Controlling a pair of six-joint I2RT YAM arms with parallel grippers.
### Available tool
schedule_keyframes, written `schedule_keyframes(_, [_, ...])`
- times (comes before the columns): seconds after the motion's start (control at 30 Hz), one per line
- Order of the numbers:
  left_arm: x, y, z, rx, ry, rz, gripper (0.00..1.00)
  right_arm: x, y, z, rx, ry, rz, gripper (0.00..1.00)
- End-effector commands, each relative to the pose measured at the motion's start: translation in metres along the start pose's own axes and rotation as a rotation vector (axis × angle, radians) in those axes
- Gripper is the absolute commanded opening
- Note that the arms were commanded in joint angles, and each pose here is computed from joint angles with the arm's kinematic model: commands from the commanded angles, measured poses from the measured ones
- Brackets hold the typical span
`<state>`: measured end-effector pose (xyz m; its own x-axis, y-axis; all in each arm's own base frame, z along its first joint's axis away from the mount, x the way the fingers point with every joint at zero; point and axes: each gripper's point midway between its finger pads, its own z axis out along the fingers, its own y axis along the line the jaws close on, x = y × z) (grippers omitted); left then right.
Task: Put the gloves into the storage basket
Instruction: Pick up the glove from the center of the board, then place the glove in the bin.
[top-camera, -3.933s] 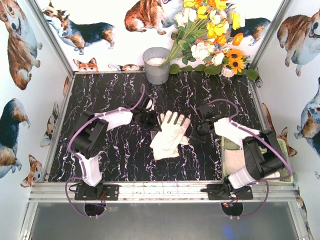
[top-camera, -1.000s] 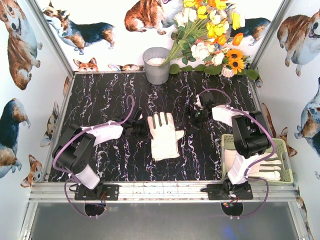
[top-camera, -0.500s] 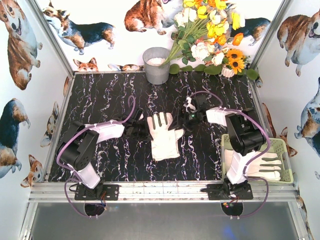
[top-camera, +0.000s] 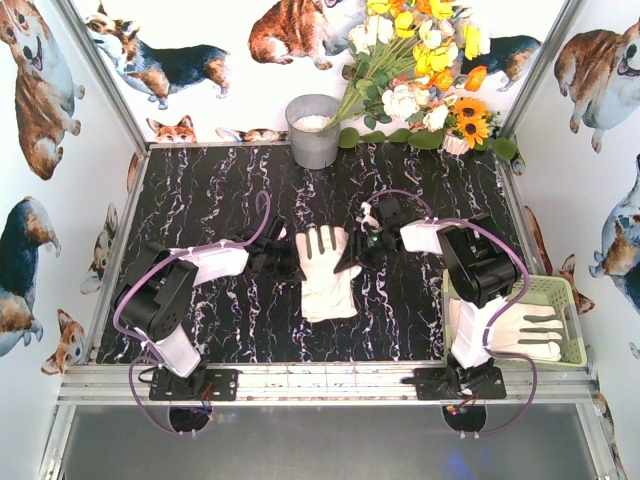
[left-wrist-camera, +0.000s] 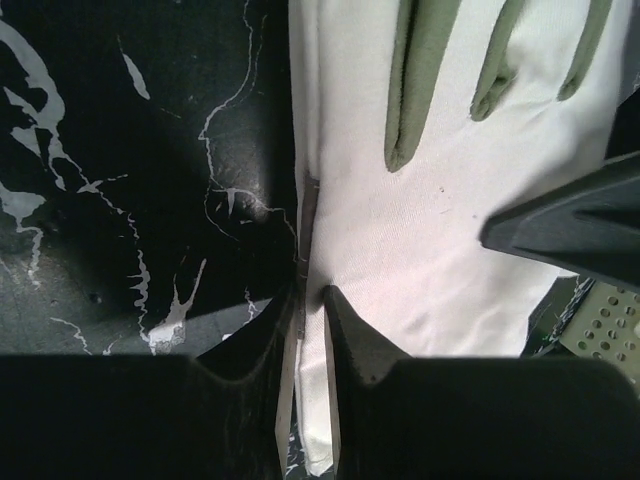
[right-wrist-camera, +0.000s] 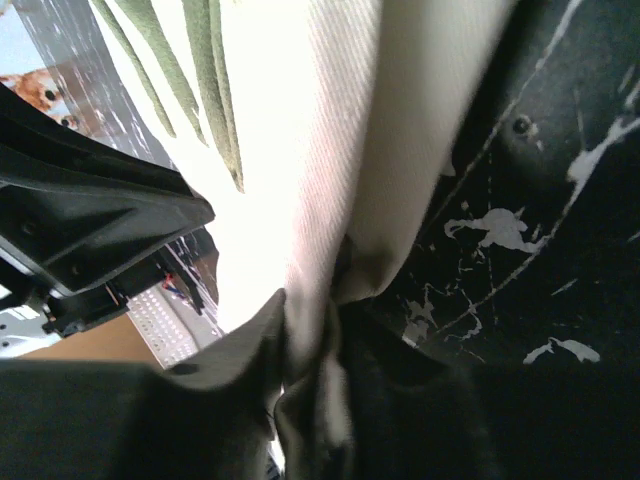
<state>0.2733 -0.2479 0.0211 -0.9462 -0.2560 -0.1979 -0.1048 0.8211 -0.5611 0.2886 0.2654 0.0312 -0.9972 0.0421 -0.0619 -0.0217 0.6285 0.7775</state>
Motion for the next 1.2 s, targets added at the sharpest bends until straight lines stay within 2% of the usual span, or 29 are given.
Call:
schedule_keyframes(0.0, [-0.007,-0.005,-0.002,0.021,-0.025,0.01,0.12,0.001,0.009,-0.002,-0.016,-0.024,-0.034,0.16])
schedule_keyframes(0.1, [-0.01,-0.008,-0.006,0.026,-0.041,0.018,0.16,0.0,0.02,-0.012,-0.032,-0.062,-0.041,0.0])
schedule_keyframes(0.17, [-0.014,-0.01,-0.011,0.019,-0.058,0.032,0.25,-0.001,0.026,-0.019,-0.031,-0.088,-0.04,0.0])
schedule_keyframes(0.37, [-0.04,-0.009,-0.047,-0.057,-0.178,0.102,0.65,-0.005,0.036,-0.061,0.114,-0.198,0.066,0.0])
schedule_keyframes(0.47, [-0.052,-0.004,-0.067,-0.075,-0.239,0.101,0.76,-0.011,0.034,-0.096,0.233,-0.301,0.157,0.0])
schedule_keyframes(0.63, [-0.062,0.012,-0.093,-0.099,-0.296,0.074,0.81,-0.022,0.016,-0.162,0.301,-0.512,0.362,0.0])
schedule_keyframes(0.87, [-0.072,0.031,-0.123,-0.118,-0.353,0.044,0.82,-0.035,-0.001,-0.275,0.489,-0.856,0.489,0.0])
schedule_keyframes(1.17, [-0.081,0.045,-0.155,-0.159,-0.403,0.062,0.83,0.02,-0.031,-0.385,0.76,-1.177,0.816,0.0])
